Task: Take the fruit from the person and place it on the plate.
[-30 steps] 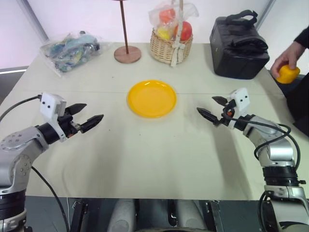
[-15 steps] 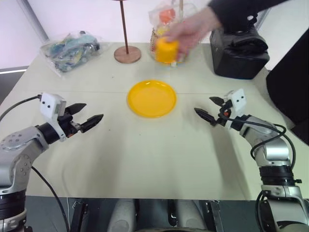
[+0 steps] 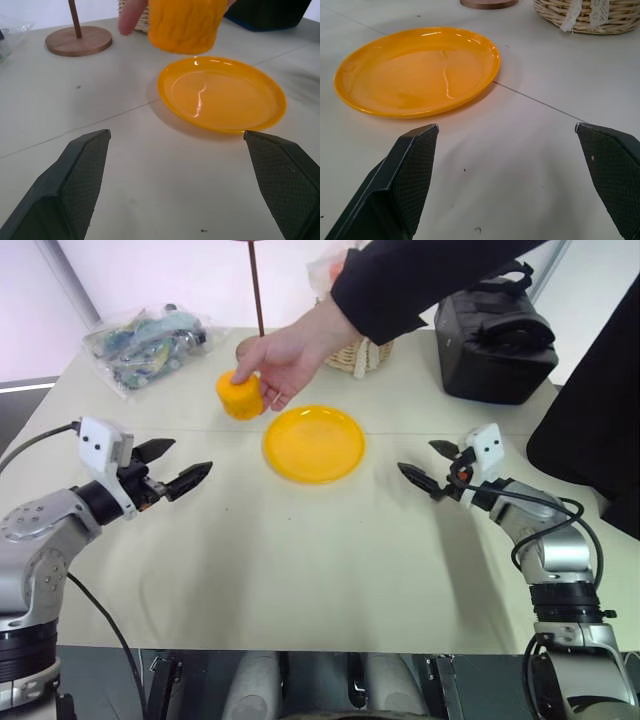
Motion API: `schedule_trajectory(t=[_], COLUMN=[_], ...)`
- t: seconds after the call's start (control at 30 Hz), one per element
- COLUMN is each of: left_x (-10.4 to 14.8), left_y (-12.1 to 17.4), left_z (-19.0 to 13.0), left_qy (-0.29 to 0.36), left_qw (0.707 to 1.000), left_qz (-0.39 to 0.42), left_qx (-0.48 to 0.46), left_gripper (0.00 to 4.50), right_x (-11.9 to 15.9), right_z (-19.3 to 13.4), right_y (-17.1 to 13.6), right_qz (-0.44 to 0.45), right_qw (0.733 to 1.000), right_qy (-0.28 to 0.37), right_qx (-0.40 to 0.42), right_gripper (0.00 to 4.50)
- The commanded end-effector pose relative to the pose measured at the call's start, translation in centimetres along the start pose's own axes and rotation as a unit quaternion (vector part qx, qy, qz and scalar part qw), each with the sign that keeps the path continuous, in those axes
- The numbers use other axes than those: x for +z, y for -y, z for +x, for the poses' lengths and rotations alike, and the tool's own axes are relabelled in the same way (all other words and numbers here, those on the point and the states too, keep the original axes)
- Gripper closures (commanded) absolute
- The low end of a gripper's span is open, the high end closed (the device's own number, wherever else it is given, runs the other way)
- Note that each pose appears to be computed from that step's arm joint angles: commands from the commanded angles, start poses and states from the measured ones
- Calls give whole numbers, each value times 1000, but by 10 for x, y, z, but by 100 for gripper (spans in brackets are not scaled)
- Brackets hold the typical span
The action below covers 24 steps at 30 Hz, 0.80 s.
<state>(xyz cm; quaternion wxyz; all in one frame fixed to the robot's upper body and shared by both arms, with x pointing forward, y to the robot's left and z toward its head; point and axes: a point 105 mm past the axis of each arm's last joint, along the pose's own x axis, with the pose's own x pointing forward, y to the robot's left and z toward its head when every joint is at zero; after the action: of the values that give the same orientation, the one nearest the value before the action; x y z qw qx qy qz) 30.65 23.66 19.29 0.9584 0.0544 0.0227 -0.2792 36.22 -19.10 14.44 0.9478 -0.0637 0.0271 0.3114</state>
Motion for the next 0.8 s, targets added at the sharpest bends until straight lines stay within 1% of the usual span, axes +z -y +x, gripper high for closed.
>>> schedule_trajectory(t=[0.03, 0.1, 0.17, 0.23, 0.4, 0.47, 0.63, 0.8], left_x=[9, 8, 9, 14, 41, 54, 67, 72], left_y=[-2, -2, -3, -5, -8, -5, -3, -1], left_z=[-3, -4, -5, -6, 2, 14, 36, 53], left_qy=[11, 10, 12, 20, 66, 92, 116, 130], left_qw=[1000, 1000, 1000, 999, 997, 995, 992, 990], left_qz=[20, 20, 23, 27, 39, 44, 51, 53], left_qx=[5, 6, 9, 14, 17, 4, -14, -27], left_gripper=[0, 0, 0, 0, 0, 0, 0, 0], right_x=[45, 61, 73, 80, 86, 86, 81, 80], right_z=[-11, -19, -25, -26, -18, -12, -5, -4], right_y=[-27, -44, -58, -67, -72, -71, -76, -78], right_qz=[22, 34, 38, 33, 19, 16, 10, 7], right_qw=[994, 987, 981, 978, 979, 980, 981, 982], right_qy=[47, 50, 51, 49, 54, 57, 53, 54], right_qx=[97, 150, 183, 199, 195, 188, 188, 183], right_gripper=[3, 3, 3, 3, 3, 3, 3, 3])
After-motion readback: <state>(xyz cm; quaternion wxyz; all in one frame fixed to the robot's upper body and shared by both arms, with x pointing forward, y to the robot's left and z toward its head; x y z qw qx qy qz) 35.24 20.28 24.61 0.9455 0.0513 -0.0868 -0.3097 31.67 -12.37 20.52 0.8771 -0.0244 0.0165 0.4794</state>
